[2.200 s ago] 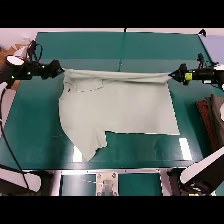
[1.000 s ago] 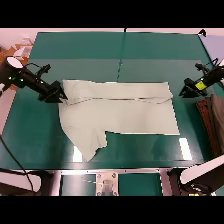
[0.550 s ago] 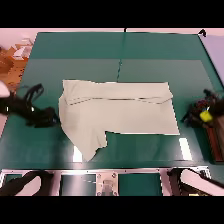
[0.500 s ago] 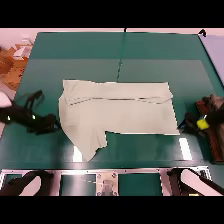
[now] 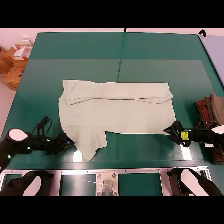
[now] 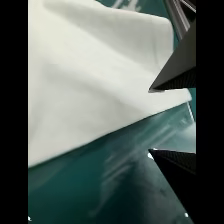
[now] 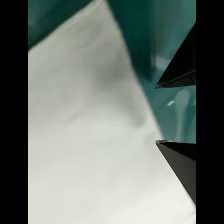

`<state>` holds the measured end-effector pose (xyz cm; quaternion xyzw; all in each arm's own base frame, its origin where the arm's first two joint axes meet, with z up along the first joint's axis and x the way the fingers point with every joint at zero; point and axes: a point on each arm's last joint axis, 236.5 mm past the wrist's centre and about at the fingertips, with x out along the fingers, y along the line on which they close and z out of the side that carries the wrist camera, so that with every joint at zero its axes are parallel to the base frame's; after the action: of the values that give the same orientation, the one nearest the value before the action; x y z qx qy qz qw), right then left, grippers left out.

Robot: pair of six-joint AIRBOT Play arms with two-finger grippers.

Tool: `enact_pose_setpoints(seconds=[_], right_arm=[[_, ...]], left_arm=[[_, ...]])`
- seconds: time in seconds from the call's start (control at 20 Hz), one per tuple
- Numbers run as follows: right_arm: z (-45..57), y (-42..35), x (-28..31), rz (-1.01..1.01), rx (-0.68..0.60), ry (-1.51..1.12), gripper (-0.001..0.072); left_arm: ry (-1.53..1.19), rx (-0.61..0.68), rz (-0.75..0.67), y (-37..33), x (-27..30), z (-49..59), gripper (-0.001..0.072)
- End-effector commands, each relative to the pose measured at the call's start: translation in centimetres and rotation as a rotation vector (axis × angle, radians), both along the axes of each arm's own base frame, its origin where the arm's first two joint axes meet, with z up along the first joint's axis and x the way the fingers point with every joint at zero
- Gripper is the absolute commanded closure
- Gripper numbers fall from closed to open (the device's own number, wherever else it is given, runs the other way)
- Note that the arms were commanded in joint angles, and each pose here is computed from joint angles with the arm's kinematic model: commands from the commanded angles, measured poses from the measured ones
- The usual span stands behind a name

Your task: Fold the shirts.

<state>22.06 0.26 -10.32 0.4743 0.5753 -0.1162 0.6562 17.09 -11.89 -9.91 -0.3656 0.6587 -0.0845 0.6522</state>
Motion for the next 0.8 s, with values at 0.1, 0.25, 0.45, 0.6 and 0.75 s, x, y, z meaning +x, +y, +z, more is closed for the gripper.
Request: enact_pose_setpoints(seconds=[0.1,0.25,0.45,0.6,0.75], right_arm=[[-0.7,-1.8,3.2,-0.148,-0.039,-0.092,0.0304],[-1.7,-0.8,3.6,-0.136,-0.023,-0.072,0.0304],[-1.9,-0.4,3.9,-0.123,-0.024,-0.076,0.0305],[-1.9,-0.3,3.9,-0.103,-0.03,-0.083,0.0411],[-1.4,0.6,3.4,0.0,-0.021,-0.09,0.0693]], left_arm=[[-0.065,-0.039,0.195,-0.1,1.7,-2.0,0.0272],[-0.101,-0.039,0.27,0.4,2.9,-2.2,0.0274],[-0.214,-0.038,0.33,1.2,5.4,-1.5,0.05],[-0.26,-0.066,0.315,0.7,6.1,-0.6,0.0685],[-0.314,-0.101,0.191,-0.6,6.6,1.7,0.0686]])
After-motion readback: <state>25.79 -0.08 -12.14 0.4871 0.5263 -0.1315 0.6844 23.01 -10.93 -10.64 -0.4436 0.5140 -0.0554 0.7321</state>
